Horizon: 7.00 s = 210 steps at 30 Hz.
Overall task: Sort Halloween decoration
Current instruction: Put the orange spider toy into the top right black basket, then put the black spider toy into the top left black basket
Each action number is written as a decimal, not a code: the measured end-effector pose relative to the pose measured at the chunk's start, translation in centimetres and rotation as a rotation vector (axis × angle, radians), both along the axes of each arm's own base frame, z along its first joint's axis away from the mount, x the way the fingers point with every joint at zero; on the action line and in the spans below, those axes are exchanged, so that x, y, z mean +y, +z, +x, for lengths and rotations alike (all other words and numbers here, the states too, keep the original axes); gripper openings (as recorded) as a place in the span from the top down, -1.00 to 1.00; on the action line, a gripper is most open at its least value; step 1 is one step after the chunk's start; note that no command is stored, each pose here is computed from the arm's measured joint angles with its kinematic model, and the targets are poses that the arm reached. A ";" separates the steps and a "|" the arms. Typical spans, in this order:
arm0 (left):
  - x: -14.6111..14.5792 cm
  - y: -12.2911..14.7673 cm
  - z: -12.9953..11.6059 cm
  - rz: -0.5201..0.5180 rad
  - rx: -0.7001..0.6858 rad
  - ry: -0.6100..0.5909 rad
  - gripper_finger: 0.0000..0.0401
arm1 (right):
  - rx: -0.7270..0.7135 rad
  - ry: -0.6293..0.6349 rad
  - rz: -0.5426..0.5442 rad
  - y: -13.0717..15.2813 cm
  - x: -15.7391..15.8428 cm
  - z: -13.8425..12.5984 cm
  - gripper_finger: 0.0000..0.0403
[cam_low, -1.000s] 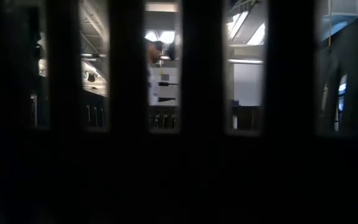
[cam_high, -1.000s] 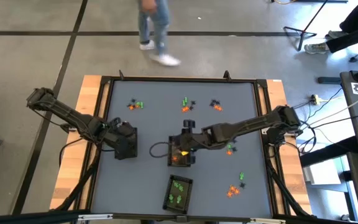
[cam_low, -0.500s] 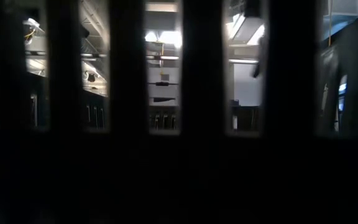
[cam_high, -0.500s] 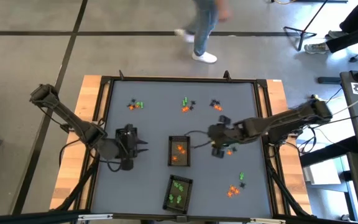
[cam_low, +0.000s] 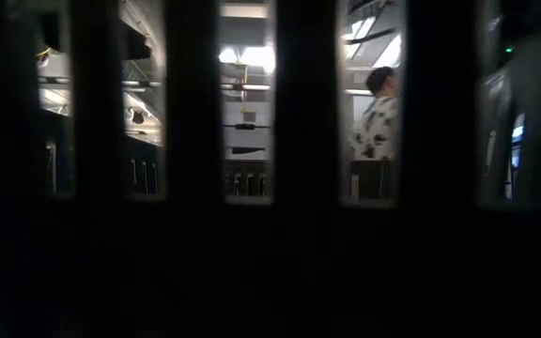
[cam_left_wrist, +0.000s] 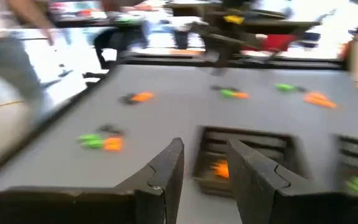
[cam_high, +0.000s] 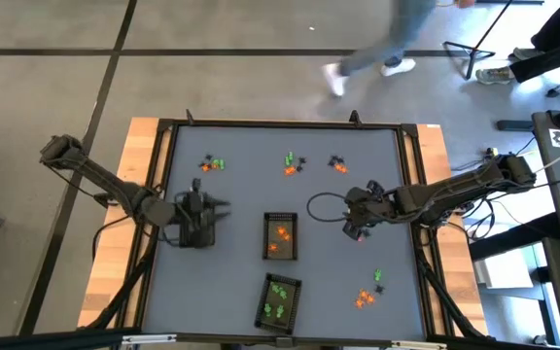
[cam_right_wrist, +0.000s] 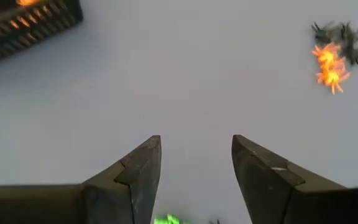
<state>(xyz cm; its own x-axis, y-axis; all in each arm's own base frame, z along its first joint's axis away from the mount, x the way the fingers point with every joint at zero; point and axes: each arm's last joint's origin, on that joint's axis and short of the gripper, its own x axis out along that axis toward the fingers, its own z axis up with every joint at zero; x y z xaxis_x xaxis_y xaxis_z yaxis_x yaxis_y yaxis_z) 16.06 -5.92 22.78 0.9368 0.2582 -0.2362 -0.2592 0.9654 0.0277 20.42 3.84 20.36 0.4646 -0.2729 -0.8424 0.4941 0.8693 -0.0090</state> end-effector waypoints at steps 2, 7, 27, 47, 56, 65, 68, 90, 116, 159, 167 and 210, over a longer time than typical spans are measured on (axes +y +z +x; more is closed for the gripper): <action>1.4 0.9 -0.3 -0.006 0.021 0.081 0.43 | -0.034 0.022 -0.013 0.2 -0.3 0.5 0.04; 5.7 3.2 -0.8 -0.058 0.191 0.311 0.44 | -0.124 0.065 -0.078 0.8 -1.4 1.7 0.04; 18.7 -3.3 0.4 -0.548 0.922 0.661 0.55 | -0.355 0.151 -0.202 2.8 -2.8 3.9 0.04; 20.9 -8.7 1.9 -0.628 1.099 0.724 0.56 | -0.338 0.187 -0.236 2.8 -2.8 3.9 0.04; 20.9 -8.7 1.9 -0.619 1.105 0.729 0.74 | -0.338 0.187 -0.236 2.8 -2.8 3.9 0.04; 20.2 -7.5 2.2 -0.576 1.116 0.691 1.00 | -0.342 0.181 -0.232 2.8 -2.8 3.9 0.04; 19.7 -5.6 3.0 -0.517 1.061 0.674 1.00 | -0.342 0.181 -0.231 2.8 -2.8 3.9 0.04; 18.2 -4.9 3.4 -0.453 1.084 0.652 0.56 | -0.352 0.180 -0.232 2.9 -2.8 4.0 0.04; 20.1 -8.9 3.3 -0.494 1.115 0.699 0.88 | -0.352 0.179 -0.232 2.9 -2.8 4.0 0.04; 1.0 0.5 14.3 -0.197 0.521 -0.204 0.55 | -0.386 0.182 -0.255 3.2 -2.8 4.2 0.04; 2.2 1.3 13.8 -0.135 0.591 -0.160 0.27 | -0.386 0.187 -0.250 3.2 -2.7 4.2 0.04; 23.2 -9.1 0.2 -0.654 1.063 0.743 0.28 | -0.370 0.192 -0.251 2.1 -2.8 3.9 0.04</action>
<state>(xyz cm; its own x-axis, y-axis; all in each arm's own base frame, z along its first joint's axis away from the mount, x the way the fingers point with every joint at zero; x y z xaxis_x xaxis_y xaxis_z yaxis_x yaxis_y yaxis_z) 16.25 17.25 13.70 -0.0516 0.1724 -0.9837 -0.8336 0.5349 0.1375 24.29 1.07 22.47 0.7821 -0.3268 -0.5306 0.3350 0.9384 -0.0842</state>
